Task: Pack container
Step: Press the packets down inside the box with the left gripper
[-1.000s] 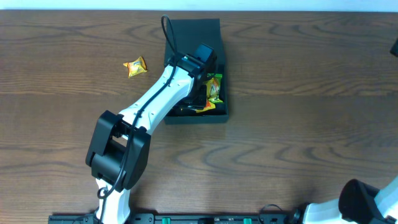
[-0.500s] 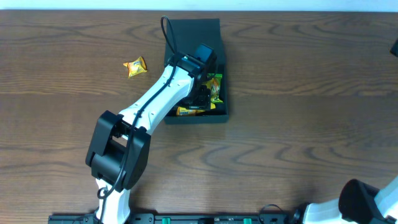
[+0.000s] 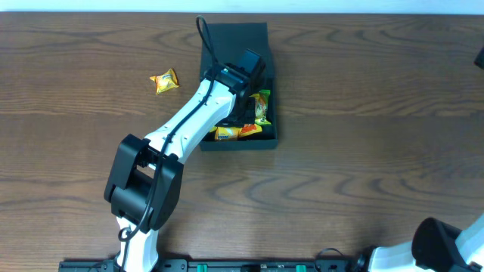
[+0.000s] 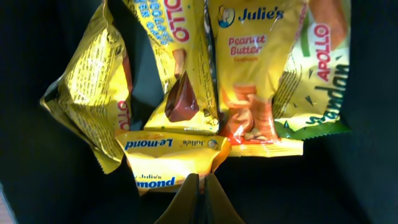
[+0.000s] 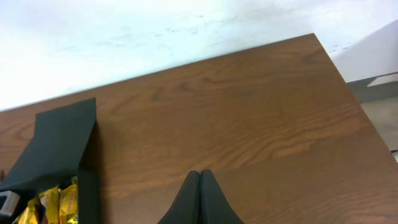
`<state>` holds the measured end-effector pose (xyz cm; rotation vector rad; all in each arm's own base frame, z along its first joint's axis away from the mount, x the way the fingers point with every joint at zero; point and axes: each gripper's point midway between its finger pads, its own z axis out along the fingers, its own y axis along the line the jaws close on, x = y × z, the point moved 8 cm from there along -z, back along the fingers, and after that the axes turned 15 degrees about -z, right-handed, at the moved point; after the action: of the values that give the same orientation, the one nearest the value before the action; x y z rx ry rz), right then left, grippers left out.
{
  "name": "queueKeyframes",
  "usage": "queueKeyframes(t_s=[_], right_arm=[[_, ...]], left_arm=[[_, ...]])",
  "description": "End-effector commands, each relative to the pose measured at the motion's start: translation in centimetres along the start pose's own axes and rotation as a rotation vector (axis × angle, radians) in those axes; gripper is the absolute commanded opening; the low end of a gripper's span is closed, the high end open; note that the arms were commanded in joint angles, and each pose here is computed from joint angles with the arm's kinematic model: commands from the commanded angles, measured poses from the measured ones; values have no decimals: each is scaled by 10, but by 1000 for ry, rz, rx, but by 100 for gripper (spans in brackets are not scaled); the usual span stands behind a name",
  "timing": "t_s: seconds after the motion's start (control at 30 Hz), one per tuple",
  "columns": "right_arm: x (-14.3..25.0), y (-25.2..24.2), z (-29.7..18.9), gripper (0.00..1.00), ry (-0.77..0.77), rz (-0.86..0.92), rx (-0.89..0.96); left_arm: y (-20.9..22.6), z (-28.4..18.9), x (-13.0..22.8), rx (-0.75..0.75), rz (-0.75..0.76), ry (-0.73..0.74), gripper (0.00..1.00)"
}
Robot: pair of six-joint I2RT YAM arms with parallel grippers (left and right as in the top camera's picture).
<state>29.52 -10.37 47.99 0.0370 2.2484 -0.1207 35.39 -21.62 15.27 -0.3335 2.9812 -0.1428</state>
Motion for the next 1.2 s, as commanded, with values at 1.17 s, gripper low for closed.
queueKeyframes(t_s=[1.17], right_arm=[[-3, -2, 0, 2, -18, -10, -2]], left_arm=[[2, 39, -19, -103, 40, -74, 6]])
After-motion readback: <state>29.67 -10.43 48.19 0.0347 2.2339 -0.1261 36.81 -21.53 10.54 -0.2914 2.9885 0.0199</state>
